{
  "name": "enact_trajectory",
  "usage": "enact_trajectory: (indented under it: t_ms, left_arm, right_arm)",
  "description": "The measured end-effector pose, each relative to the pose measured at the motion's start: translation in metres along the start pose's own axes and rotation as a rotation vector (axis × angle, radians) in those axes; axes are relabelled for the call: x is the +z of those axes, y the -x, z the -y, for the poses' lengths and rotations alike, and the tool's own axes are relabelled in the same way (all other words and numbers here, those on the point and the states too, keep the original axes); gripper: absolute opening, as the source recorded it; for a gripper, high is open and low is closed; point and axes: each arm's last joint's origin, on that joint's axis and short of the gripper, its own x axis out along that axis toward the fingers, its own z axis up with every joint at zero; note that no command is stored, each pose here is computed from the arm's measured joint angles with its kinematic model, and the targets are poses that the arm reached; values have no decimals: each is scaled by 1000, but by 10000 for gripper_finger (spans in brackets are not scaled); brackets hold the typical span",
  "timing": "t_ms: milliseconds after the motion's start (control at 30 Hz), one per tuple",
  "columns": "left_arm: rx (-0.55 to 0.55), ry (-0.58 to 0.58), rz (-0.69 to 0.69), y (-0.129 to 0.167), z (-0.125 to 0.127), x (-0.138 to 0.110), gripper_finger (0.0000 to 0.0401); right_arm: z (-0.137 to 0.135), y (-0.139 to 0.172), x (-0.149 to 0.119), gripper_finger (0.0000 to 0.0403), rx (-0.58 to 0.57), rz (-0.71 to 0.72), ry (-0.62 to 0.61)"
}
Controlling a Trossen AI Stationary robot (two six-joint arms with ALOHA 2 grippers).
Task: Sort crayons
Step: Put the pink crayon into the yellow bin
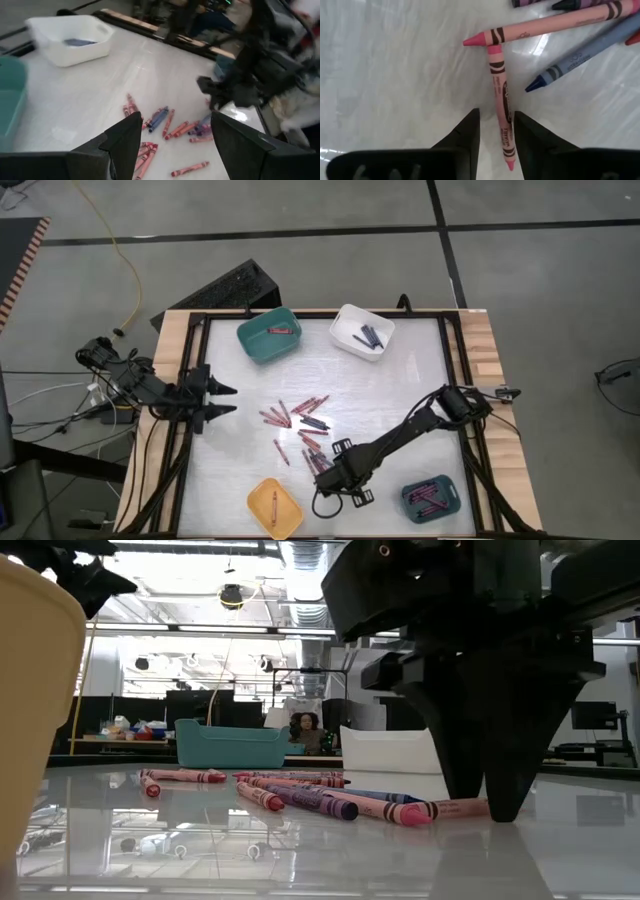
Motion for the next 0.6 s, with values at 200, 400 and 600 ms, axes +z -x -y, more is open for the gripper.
enact_trajectory:
  t_ms: [200, 400, 600]
  left_arm:
    - [-112, -89, 9, 3, 3, 3, 228]
    - [-175, -105, 80, 5, -2, -9, 228]
    - [-220, -81, 156, -2, -12, -44, 228]
  right_arm:
    - [0, 0, 0, 60, -1, 2, -30]
    - [-5, 2, 1, 6, -3, 28, -23]
    - [-8, 27, -2, 13, -70, 107, -19]
